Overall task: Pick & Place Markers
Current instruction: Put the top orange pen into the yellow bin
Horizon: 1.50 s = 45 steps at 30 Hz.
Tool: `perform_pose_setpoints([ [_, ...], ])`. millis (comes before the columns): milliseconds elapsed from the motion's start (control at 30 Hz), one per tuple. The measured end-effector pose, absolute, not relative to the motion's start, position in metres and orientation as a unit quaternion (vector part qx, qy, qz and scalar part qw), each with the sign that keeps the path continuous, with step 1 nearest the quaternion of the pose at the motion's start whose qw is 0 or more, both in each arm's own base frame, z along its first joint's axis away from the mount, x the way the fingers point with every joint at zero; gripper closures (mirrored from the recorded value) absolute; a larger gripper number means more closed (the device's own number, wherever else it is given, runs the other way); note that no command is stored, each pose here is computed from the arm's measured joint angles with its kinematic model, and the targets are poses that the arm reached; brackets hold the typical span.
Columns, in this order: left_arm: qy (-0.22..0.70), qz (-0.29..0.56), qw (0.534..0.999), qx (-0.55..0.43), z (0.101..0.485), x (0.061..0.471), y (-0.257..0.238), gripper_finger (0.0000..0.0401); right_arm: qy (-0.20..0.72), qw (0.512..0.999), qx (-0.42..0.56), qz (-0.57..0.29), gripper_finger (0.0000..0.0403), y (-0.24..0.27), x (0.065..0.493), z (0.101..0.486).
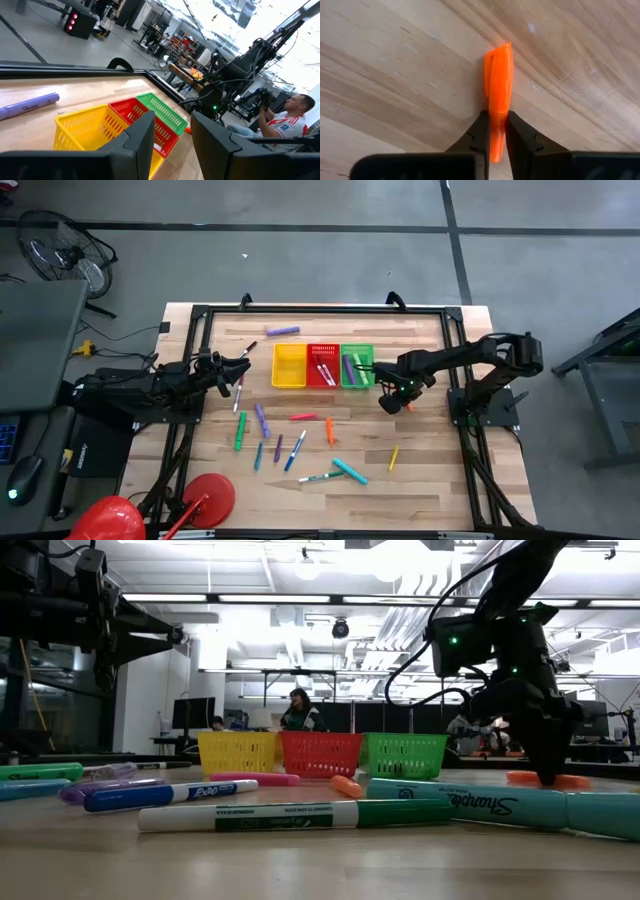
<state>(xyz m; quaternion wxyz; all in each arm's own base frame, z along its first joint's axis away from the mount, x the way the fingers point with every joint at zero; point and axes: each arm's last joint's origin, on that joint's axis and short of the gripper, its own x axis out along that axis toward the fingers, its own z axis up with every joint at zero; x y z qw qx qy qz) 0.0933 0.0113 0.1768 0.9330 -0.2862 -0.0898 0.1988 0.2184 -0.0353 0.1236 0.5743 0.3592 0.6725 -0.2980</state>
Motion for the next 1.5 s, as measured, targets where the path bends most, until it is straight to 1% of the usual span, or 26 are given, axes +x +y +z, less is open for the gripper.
perform_pose_setpoints([
  [367,-0.090,0.199,0.933,-0.286,0.177,0.093,0.011,0.0274,0.664,0.584,0.363,-0.294,0.0374,-0.037,0.228,0.133],
  [800,-0.091,0.198,0.933,-0.286,0.177,0.093,0.011,0.0274,0.639,0.618,0.377,-0.261,0.0374,-0.033,0.251,0.154],
  [1033,-0.104,0.210,0.929,-0.288,0.179,0.093,0.012,0.0274,0.634,0.629,0.373,-0.252,0.0374,-0.023,0.263,0.172],
  [1200,-0.095,0.171,0.937,-0.289,0.179,0.094,0.010,0.0274,0.650,0.618,0.363,-0.251,0.0374,-0.015,0.267,0.189],
  [1333,-0.093,0.160,0.939,-0.290,0.179,0.094,0.009,0.0274,0.661,0.614,0.356,-0.245,0.0374,-0.009,0.270,0.204],
  [1500,-0.113,0.152,0.937,-0.293,0.183,0.094,0.009,0.0274,0.644,0.646,0.346,-0.218,0.0370,-0.003,0.282,0.226],
])
